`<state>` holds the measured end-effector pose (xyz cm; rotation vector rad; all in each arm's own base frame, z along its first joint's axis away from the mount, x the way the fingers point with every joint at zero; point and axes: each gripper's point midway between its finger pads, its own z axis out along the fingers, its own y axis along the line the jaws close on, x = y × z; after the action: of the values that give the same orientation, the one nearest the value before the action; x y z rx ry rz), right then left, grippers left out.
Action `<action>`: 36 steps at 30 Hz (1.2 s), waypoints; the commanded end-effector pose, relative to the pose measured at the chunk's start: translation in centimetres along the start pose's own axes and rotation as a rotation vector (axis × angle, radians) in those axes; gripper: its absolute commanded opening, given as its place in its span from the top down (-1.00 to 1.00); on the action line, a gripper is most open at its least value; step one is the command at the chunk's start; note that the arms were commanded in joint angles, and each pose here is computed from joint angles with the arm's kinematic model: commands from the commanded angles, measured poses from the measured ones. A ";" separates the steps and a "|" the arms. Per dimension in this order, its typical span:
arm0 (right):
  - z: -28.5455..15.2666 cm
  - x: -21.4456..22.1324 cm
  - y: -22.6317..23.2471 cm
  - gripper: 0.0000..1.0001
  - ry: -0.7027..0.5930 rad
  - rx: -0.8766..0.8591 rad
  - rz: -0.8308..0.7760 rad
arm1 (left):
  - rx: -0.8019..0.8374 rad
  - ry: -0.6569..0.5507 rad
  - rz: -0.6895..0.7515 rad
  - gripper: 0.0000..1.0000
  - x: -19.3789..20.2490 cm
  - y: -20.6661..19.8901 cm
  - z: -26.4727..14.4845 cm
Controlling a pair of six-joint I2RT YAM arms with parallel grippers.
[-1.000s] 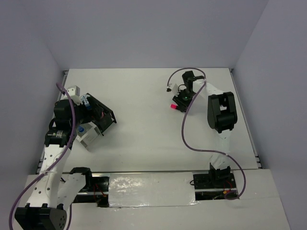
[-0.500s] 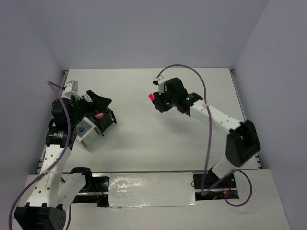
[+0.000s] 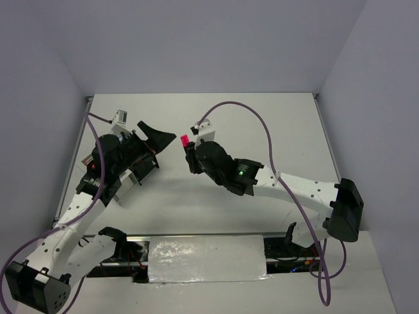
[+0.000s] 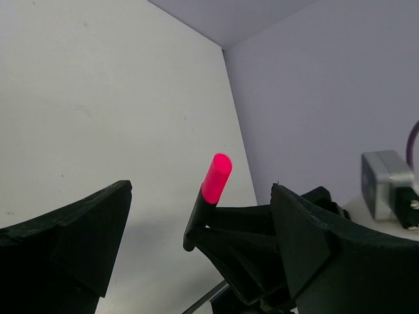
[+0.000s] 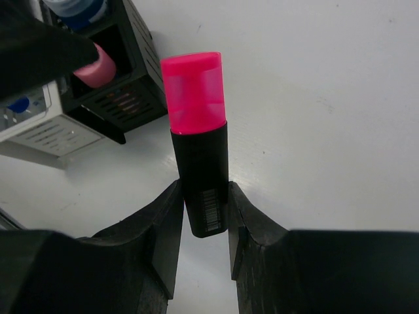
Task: Sort the stationery into containers
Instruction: Pick up the pen from the center of the board, then place the pen in the storage box.
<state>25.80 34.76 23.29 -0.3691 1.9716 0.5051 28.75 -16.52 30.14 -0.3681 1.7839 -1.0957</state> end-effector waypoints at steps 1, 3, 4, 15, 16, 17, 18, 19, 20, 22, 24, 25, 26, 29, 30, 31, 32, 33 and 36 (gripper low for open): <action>-0.6 -3.9 0.7 1.00 -0.102 0.050 0.047 | 0.015 -0.017 0.012 -0.99 -0.3 -1.3 0.9; -0.9 -4.1 1.5 1.00 -0.105 0.030 0.039 | 0.017 -0.005 0.017 -0.98 0.1 -1.3 1.4; -1.0 -3.8 2.3 1.00 -0.095 0.013 0.027 | 0.033 0.002 0.023 -0.95 0.2 -1.6 1.5; -1.4 -4.5 5.2 1.00 -0.072 -0.065 -0.009 | 0.106 0.053 0.069 -0.68 1.7 -3.2 2.8; -1.4 -4.3 5.4 1.00 -0.069 -0.070 -0.014 | 0.104 0.055 0.073 -0.44 1.7 -3.1 2.8; -1.5 -4.2 5.9 1.00 -0.065 -0.089 -0.020 | 0.099 0.058 0.075 -0.25 1.8 -3.0 3.0; -1.5 -4.1 6.2 1.00 -0.061 -0.101 -0.024 | 0.102 0.060 0.080 -0.03 1.8 -3.0 3.0; -1.5 -3.9 6.5 1.00 -0.060 -0.113 -0.032 | 0.109 0.058 0.093 0.43 1.7 -3.2 3.0; -1.5 -3.4 6.9 1.00 -0.047 -0.138 -0.039 | 0.104 0.057 0.105 0.75 1.6 -3.1 3.1; -1.5 -3.4 7.4 0.60 -0.054 -0.185 -0.032 | 0.060 0.058 0.174 1.00 1.1 -2.7 3.1; -0.9 -2.2 6.4 -0.99 -0.025 -0.213 -0.024 | -0.035 -0.027 0.239 1.00 -1.5 -2.3 2.7; -1.0 -1.7 5.3 -0.99 -0.018 -0.206 0.010 | -0.116 -0.017 0.310 1.00 -1.7 -0.8 2.1; -1.0 -1.5 4.4 -0.99 -0.016 -0.197 0.030 | -0.154 -0.072 0.350 1.00 -3.5 -1.1 1.3; -1.8 -1.7 0.9 -0.99 -0.061 -0.162 0.090 | -0.524 -0.283 0.491 1.00 -9.3 3.7 -2.1; -2.1 -1.7 0.5 -0.99 -0.072 -0.162 0.095 | -0.622 -0.330 0.517 1.00 -10.7 4.9 -3.2; -2.9 -1.7 -0.2 -1.00 -0.094 -0.161 0.098 | -0.723 -0.364 0.550 1.00 -11.7 6.3 -4.3; -3.1 -1.6 -0.6 -0.99 -0.101 -0.159 0.099 | -0.812 -0.402 0.556 1.00 -12.7 7.6 -5.5; -3.4 -1.6 -0.8 -0.99 -0.106 -0.161 0.100 | -0.912 -0.457 0.540 1.00 -14.3 9.2 -7.1; -3.9 -0.9 -1.3 -1.00 -0.101 -0.172 0.088 | -1.131 -0.618 0.453 1.00 -17.4 12.7 -10.9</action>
<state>23.95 31.14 21.93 -0.3884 1.9722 0.6298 32.98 -0.55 31.87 -0.5815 1.6994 0.0164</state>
